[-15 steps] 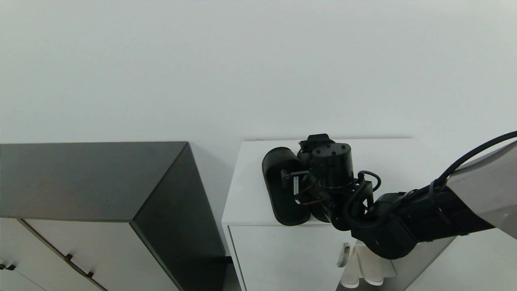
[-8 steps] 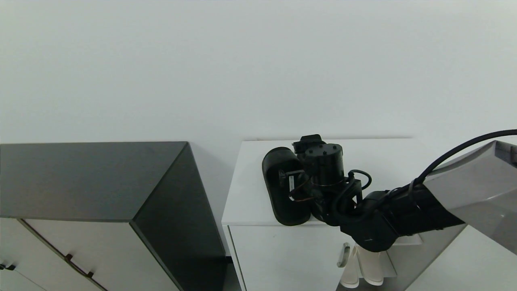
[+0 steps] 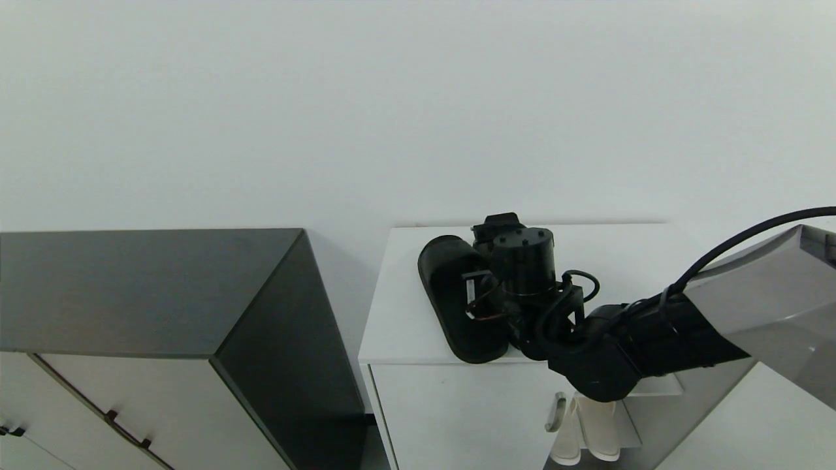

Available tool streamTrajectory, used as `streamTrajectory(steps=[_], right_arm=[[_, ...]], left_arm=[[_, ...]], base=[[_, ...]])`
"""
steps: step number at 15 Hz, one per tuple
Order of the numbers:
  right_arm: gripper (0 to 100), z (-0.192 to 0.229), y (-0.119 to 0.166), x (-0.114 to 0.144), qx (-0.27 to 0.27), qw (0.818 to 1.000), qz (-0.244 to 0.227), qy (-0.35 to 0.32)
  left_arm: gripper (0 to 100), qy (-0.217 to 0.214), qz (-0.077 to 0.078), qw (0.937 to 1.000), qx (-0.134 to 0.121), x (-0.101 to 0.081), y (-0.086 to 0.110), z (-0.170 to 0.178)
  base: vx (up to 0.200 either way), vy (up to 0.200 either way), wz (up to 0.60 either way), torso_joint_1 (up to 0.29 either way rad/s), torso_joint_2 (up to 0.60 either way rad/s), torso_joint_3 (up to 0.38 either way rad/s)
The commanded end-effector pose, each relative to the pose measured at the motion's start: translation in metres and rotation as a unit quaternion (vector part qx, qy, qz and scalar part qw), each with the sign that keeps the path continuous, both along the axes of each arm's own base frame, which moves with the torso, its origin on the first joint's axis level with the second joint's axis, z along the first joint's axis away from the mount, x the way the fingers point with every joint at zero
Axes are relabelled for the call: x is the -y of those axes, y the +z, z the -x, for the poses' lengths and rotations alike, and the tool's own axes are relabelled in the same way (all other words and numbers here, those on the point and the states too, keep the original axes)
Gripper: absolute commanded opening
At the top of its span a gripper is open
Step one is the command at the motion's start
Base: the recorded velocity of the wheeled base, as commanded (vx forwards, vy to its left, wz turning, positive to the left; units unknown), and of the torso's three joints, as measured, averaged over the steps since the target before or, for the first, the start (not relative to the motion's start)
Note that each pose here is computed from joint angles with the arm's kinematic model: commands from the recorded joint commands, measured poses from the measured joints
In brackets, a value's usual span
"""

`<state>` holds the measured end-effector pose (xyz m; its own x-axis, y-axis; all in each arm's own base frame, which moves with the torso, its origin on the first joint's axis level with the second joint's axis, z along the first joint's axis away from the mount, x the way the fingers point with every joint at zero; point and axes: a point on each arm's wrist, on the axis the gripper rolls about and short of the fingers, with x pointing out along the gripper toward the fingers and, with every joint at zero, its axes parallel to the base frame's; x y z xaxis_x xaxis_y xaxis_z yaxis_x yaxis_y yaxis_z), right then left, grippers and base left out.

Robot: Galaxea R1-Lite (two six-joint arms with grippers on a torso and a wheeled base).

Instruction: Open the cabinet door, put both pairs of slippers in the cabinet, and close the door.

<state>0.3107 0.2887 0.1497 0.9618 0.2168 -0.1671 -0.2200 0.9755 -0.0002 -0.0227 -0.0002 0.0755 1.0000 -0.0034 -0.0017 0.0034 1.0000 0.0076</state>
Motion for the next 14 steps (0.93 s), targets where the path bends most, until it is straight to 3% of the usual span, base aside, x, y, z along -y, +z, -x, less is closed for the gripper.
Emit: streamTrajectory(steps=[1, 4, 10, 14], right_arm=[[0, 0.008, 0.022, 0.007, 0.018, 1.000, -0.015, 0.001], [0, 0.036, 0.037, 0.025, 0.017, 1.000, -0.016, 0.011], [0, 0.129, 0.033, 0.086, -0.023, 0.996, 0.004, 0.086], [0, 0.156, 0.021, 0.094, -0.045, 0.993, 0.000, 0.110]], left_arm=[[0, 0.000, 0.000, 1.0000, 0.000, 0.000, 0.000, 0.000], [0, 0.000, 0.000, 1.0000, 0.000, 0.000, 0.000, 0.000], [0, 0.000, 0.000, 1.0000, 0.000, 0.000, 0.000, 0.000], [0, 0.000, 0.000, 1.0000, 0.000, 0.000, 0.000, 0.000]], base=[[0.000, 0.000, 0.00, 0.000, 0.00, 0.000], [0.000, 0.000, 0.00, 0.000, 0.00, 0.000], [0.000, 0.000, 0.00, 0.000, 0.00, 0.000], [0.000, 0.000, 0.00, 0.000, 0.00, 0.000]])
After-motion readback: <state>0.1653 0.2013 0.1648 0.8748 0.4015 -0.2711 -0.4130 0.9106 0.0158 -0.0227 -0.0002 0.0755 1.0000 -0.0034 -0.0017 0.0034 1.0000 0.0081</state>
